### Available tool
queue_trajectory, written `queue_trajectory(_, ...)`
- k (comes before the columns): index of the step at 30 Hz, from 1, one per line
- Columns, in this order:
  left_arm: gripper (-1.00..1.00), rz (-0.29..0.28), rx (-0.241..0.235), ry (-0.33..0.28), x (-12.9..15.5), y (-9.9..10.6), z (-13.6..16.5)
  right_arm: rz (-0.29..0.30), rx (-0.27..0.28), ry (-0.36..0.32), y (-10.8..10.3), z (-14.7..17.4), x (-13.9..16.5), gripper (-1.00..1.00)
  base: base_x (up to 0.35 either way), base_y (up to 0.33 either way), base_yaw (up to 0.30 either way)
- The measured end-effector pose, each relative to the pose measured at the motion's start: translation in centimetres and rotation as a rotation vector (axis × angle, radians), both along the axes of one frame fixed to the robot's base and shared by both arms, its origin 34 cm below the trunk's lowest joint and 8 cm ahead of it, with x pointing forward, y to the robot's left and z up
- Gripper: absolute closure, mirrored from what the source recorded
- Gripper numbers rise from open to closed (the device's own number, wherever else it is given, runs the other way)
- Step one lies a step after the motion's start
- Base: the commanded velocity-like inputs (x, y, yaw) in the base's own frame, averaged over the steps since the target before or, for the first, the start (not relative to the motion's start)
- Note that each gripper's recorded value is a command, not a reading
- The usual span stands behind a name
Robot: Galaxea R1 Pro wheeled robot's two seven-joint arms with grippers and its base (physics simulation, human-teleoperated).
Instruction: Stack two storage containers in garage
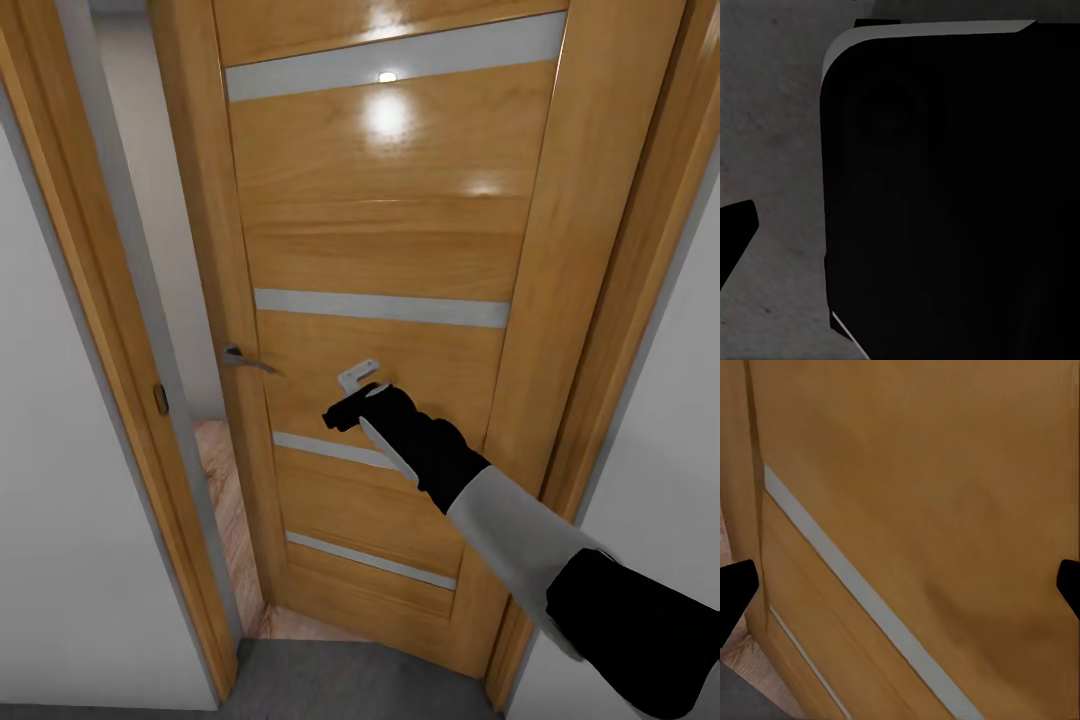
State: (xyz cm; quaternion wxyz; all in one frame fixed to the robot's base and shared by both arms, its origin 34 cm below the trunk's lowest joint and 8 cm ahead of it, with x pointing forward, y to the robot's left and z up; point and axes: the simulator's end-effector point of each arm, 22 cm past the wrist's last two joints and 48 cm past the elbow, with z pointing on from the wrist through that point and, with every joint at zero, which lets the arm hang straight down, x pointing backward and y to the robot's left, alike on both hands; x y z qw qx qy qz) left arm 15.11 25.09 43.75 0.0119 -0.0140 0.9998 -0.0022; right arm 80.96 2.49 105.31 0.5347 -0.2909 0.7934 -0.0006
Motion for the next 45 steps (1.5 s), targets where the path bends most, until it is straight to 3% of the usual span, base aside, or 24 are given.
queue_trajectory(6, -1.0, 0.0, -0.001, 0.0, 0.0, -0.1, 0.0, -0.015, -0.055, -0.052, -0.2, 0.4, 0.2, -1.0, 0.0, 0.0, 0.0)
queue_trajectory(7, -1.0, 0.0, -0.001, 0.0, 0.0, -0.1, 0.0, -0.206, -0.203, -0.225, -3.8, 2.4, 1.3, -1.0, 0.0, 0.0, 0.0)
queue_trajectory(9, -1.0, 0.0, -0.001, 0.0, 0.0, -0.1, 0.0, -0.236, -0.231, -0.266, -4.2, 3.0, 1.3, -1.0, 0.0, 0.0, 0.0)
queue_trajectory(15, -1.0, 0.0, -0.001, 0.0, 0.0, -0.1, 0.0, -0.245, -0.232, -0.278, -4.5, 2.7, 1.6, -1.0, 0.0, 0.0, 0.0)
queue_trajectory(24, -1.0, 0.0, -0.001, 0.0, 0.0, -0.1, 0.0, -0.285, -0.258, -0.241, -6.9, -0.5, 3.0, -1.0, 0.012, 0.0, 0.0)
queue_trajectory(45, -1.0, -0.001, -0.002, 0.0, 0.0, -0.1, 0.0, -0.252, -0.233, -0.248, -5.7, 0.3, 2.7, -1.0, 0.075, 0.0, 0.0)
